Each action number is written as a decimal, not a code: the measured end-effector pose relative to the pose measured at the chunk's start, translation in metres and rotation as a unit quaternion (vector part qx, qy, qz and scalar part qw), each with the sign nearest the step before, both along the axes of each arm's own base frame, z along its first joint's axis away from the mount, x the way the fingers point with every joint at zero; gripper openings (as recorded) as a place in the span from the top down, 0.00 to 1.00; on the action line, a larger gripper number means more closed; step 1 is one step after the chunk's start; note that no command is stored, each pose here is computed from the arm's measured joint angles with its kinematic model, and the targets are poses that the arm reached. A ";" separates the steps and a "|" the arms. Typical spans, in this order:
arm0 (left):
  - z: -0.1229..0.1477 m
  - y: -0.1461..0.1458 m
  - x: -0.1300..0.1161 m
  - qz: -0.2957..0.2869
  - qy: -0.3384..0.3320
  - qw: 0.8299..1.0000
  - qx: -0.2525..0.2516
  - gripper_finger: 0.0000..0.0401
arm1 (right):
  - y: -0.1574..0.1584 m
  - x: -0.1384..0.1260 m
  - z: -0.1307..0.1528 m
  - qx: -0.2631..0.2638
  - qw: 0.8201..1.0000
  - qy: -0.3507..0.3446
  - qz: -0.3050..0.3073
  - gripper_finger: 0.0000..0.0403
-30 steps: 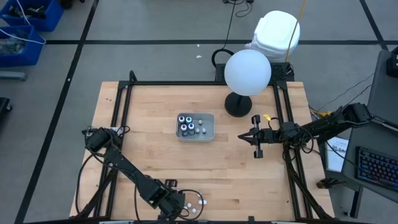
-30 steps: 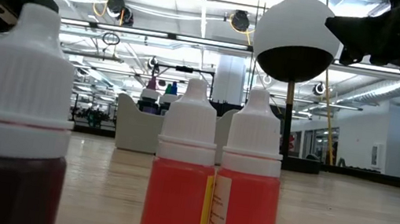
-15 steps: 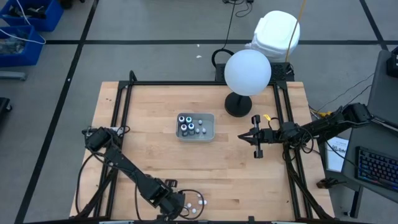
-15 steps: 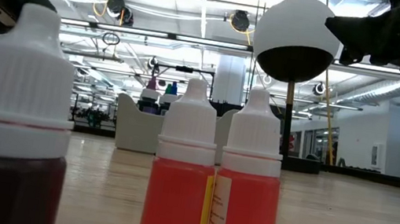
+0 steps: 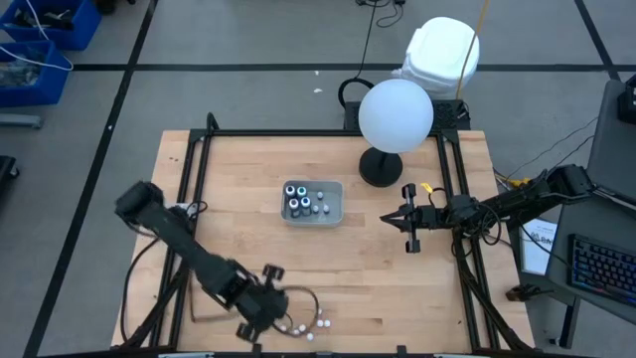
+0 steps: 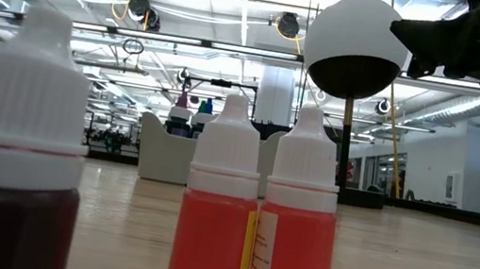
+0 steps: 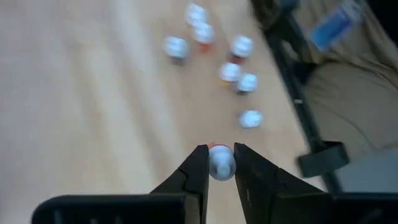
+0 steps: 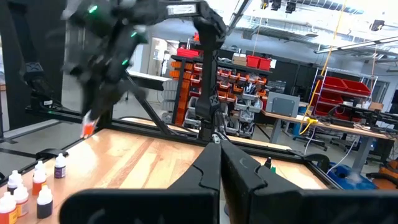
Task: Pick & Place food coloring
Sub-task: Put the small yellow food coloring bottle into the gray bin
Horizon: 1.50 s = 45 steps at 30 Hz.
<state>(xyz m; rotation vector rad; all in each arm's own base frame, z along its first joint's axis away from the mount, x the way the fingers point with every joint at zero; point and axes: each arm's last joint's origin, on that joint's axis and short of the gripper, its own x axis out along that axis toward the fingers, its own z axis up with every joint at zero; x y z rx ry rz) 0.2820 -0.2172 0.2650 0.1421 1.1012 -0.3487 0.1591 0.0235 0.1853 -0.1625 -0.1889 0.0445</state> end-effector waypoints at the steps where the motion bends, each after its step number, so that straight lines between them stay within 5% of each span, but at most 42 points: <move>1: 0.010 0.008 -0.003 0.005 -0.014 1.000 0.009 0.83 | 0.000 0.000 0.000 0.000 1.000 0.001 0.000 1.00; 11: 0.075 0.097 -0.023 0.058 -0.084 0.992 0.076 0.86 | 0.000 0.000 -0.002 -0.002 1.000 0.011 0.000 1.00; 20: 0.085 0.169 0.001 0.072 -0.126 0.983 0.112 0.83 | 0.000 0.000 -0.002 -0.006 1.000 0.011 -0.002 1.00; 25: 0.075 0.209 0.027 0.136 -0.136 0.977 0.091 0.86 | 0.000 0.000 -0.001 -0.012 1.000 0.006 -0.005 1.00; 36: 0.022 0.247 0.083 0.115 -0.115 0.981 0.111 0.84 | -0.003 0.000 -0.001 -0.011 0.999 0.005 -0.049 1.00; 45: -0.015 0.268 0.114 0.157 -0.067 0.977 0.128 0.84 | -0.003 0.000 -0.002 -0.011 0.998 0.012 -0.056 1.00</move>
